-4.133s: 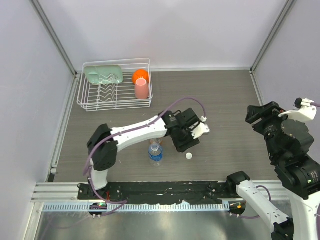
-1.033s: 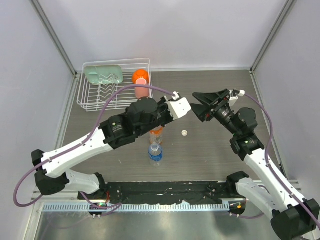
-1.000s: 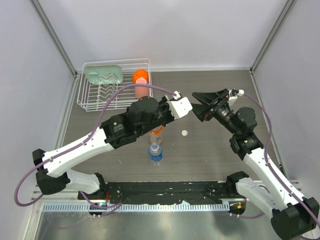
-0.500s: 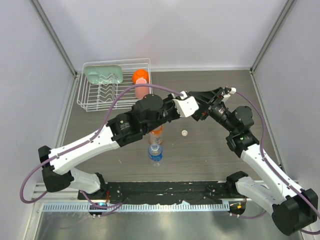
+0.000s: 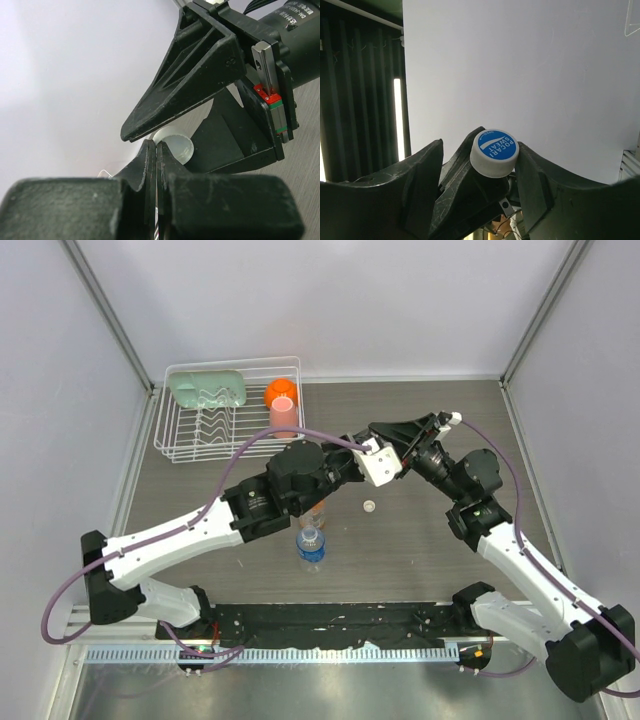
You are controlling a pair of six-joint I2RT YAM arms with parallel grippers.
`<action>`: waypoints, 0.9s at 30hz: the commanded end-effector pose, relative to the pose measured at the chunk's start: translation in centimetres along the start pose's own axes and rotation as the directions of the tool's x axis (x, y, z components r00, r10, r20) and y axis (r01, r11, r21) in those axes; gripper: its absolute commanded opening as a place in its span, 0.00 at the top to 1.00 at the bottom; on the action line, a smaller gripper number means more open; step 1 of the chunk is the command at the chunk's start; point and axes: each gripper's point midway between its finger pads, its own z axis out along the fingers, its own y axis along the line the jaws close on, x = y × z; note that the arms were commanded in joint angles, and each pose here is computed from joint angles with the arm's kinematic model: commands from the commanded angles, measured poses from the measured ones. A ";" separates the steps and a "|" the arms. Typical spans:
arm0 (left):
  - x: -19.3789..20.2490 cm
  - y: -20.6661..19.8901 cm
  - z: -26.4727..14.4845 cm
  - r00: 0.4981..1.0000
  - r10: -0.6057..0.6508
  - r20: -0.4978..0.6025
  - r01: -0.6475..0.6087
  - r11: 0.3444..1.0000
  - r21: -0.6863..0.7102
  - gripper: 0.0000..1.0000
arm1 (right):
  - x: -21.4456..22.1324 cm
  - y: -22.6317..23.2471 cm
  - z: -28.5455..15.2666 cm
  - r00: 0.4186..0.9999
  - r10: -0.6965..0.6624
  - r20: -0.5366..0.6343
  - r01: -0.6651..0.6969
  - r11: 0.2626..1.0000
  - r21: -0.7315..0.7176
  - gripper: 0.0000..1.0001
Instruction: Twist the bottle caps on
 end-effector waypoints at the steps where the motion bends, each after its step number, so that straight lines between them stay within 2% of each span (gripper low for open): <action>1: -2.0 2.6 -1.2 0.998 -0.011 0.070 0.017 0.996 -0.089 1.00 | 1.3 4.2 -0.1 0.999 -0.039 -0.034 0.035 0.992 -0.122 0.39; 13: -2.9 3.7 -2.6 0.995 -0.036 0.096 0.046 0.992 -0.115 1.00 | 0.8 3.6 0.3 0.999 -0.037 -0.026 0.034 0.992 -0.118 0.40; 27: -2.3 2.6 -2.5 0.996 -0.037 0.087 0.044 0.995 -0.089 1.00 | 0.9 4.6 0.3 0.998 -0.056 -0.022 0.052 0.989 -0.138 0.45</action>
